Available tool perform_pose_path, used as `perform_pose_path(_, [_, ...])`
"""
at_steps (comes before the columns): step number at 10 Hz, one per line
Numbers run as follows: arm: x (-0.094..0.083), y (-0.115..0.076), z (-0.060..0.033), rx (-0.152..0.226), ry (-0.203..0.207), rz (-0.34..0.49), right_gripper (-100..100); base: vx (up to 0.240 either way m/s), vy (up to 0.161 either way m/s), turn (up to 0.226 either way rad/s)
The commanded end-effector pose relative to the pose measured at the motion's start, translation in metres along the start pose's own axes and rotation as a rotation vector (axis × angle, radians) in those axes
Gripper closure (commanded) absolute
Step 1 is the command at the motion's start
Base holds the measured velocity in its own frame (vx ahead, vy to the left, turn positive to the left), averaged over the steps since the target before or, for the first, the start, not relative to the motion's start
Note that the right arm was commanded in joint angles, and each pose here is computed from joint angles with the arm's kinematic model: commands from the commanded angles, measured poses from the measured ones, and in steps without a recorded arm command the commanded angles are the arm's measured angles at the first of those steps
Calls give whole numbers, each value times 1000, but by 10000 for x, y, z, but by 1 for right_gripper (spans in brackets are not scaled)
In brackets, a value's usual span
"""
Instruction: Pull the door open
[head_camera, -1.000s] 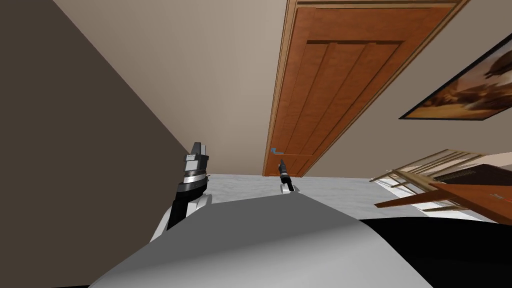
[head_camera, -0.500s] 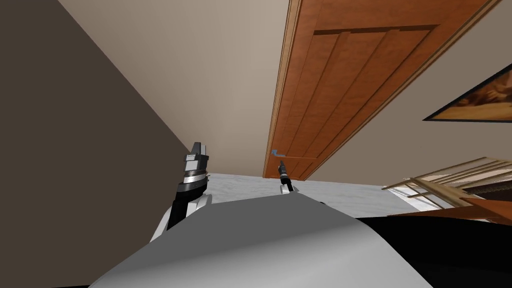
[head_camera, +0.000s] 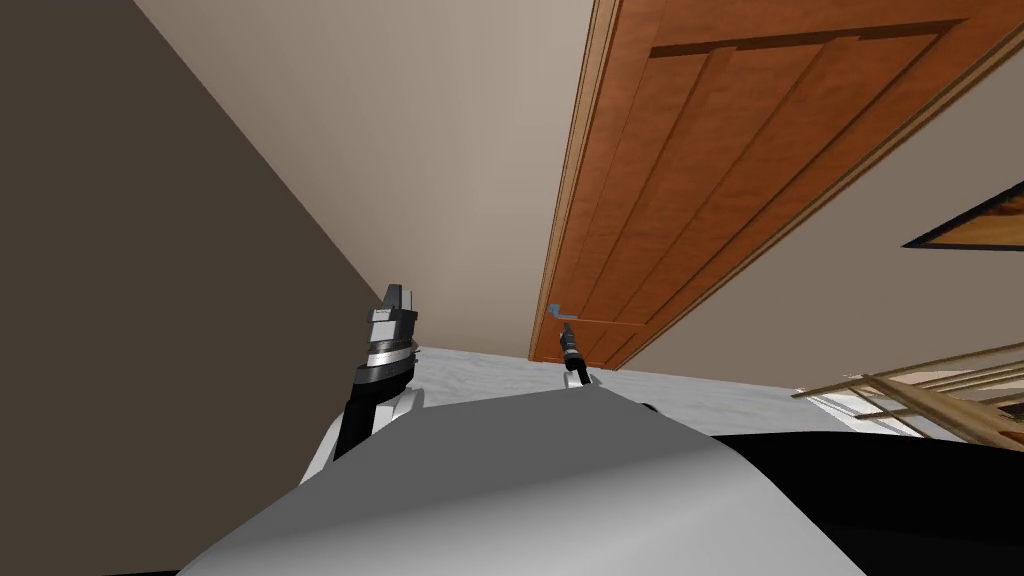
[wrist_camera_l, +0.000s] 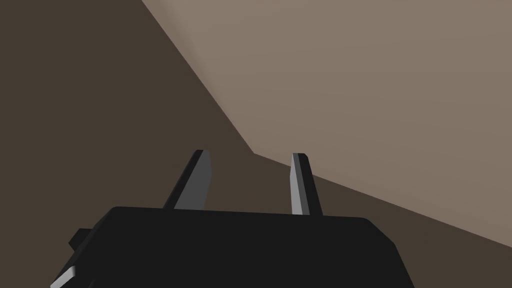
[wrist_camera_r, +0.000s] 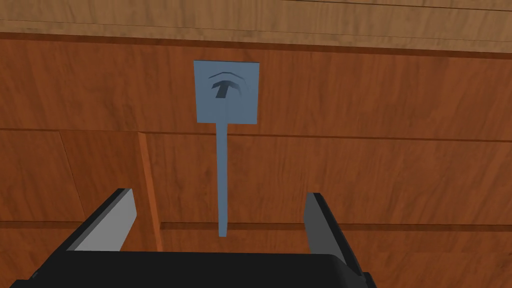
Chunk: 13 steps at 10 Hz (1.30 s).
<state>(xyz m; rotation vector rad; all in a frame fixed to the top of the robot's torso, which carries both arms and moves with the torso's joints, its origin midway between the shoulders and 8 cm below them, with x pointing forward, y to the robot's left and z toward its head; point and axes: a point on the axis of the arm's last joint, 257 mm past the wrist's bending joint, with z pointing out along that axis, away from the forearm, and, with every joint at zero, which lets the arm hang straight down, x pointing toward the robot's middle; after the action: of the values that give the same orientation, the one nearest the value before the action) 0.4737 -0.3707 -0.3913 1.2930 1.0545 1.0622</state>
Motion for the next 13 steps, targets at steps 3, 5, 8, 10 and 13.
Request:
perform_pose_path(3, [-287, -120, -145, 30, -31, 0, -100, 143, 10, 80])
perform_pose_path(5, [-274, -49, -103, 12, -28, 1, -100, 18, -1, -2])
perform_pose_path(8, [-596, -20, -182, 3, -58, 1, -100, 146, 5, 112])
perform_pose_path(10, [-801, -15, -248, 3, -78, 0, -100, 82, -7, 77])
perform_pose_path(13, [-865, -12, -269, 3, -84, 0, -100, 123, -11, 33])
